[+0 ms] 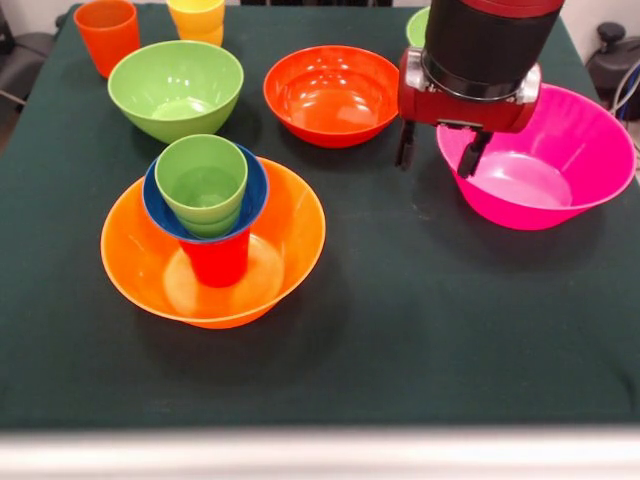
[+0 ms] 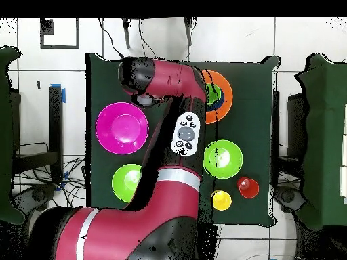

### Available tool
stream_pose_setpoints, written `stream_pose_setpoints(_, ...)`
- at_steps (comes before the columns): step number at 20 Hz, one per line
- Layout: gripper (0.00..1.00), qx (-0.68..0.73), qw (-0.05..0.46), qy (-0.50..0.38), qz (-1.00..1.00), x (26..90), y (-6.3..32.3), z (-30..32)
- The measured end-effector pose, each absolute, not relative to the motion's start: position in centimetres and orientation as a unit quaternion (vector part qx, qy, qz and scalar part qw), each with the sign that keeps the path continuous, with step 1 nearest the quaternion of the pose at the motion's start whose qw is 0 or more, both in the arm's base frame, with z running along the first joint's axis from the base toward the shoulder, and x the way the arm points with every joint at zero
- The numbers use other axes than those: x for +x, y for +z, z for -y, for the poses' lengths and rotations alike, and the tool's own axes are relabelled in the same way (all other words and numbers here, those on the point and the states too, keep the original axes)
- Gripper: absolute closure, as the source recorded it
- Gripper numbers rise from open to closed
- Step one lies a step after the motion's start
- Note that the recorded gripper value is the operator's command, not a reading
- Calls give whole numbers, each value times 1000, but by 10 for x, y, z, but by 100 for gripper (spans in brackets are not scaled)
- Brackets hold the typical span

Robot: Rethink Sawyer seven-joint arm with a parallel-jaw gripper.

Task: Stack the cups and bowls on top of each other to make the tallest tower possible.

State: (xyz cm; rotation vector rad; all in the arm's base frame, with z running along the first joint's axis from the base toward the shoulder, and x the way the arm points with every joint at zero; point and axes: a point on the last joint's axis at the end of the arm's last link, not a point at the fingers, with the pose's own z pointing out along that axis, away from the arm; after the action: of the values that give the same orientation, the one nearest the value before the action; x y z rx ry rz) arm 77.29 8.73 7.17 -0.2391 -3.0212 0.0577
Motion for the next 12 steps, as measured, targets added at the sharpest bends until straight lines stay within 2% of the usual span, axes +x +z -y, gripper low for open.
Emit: stream_pose_setpoints(12,0,-93,31,-14,995,789,109,-93)
